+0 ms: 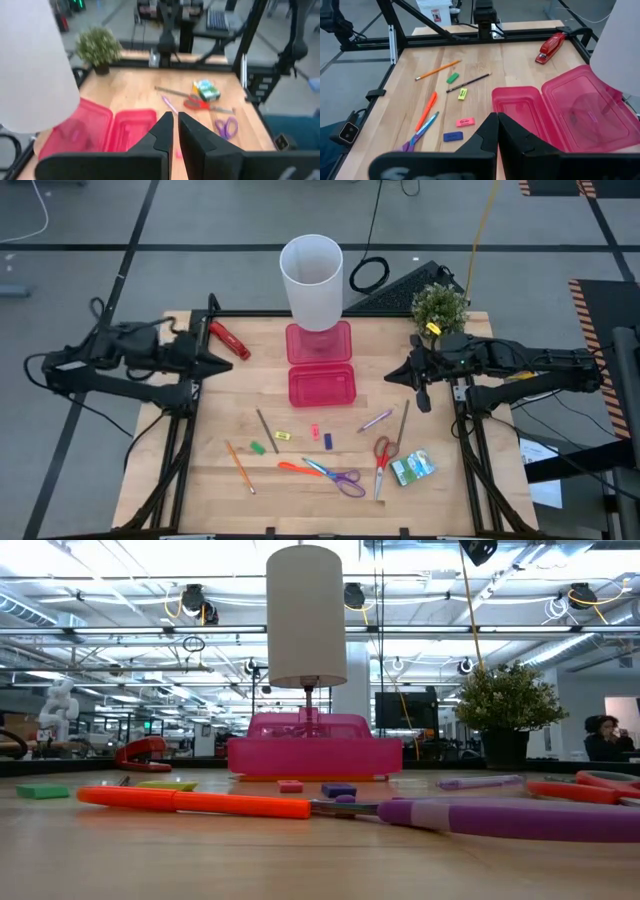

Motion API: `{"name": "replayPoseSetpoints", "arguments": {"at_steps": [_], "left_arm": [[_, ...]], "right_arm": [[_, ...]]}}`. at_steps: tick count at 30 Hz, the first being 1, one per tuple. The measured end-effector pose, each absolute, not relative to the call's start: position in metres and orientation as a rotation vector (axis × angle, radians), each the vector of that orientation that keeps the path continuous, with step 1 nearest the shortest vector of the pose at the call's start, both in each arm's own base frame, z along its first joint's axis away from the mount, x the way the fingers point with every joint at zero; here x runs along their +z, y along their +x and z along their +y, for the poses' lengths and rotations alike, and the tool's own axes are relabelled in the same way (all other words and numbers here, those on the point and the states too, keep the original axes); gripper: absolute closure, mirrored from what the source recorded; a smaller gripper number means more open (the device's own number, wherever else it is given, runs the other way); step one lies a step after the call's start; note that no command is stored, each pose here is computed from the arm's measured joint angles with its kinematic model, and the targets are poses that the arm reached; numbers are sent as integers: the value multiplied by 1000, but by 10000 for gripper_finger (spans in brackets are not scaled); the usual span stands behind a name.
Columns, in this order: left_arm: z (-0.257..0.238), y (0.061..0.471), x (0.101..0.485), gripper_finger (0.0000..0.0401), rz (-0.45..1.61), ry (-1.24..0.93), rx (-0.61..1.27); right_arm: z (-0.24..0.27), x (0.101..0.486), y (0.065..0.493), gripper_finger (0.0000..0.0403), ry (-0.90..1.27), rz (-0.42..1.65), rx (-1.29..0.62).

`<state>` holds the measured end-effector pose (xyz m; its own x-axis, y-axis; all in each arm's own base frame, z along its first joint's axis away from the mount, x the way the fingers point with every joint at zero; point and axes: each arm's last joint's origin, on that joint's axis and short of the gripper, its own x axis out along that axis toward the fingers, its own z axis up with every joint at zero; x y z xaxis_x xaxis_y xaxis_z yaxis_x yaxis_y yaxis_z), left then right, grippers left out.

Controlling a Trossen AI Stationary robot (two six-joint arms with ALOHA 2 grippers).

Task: Pack school essentials
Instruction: Put the purple pen into the pink supply box

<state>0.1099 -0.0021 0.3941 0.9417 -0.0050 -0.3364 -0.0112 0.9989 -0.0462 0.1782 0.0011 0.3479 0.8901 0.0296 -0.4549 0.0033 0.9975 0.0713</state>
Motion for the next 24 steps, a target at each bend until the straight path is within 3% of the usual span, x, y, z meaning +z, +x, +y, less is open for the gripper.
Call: {"name": "replayPoseSetpoints", "arguments": {"at_steps": [8,16,24], "left_arm": [[-11,156,371,371,524,9,-35],[-17,184,355,371,617,52,57],[-21,209,339,371,696,74,78]], "right_arm": [[1,334,188,403,72,592,9],[1,288,224,403,13,899,31],[10,226,248,395,-60,1128,221]]}}
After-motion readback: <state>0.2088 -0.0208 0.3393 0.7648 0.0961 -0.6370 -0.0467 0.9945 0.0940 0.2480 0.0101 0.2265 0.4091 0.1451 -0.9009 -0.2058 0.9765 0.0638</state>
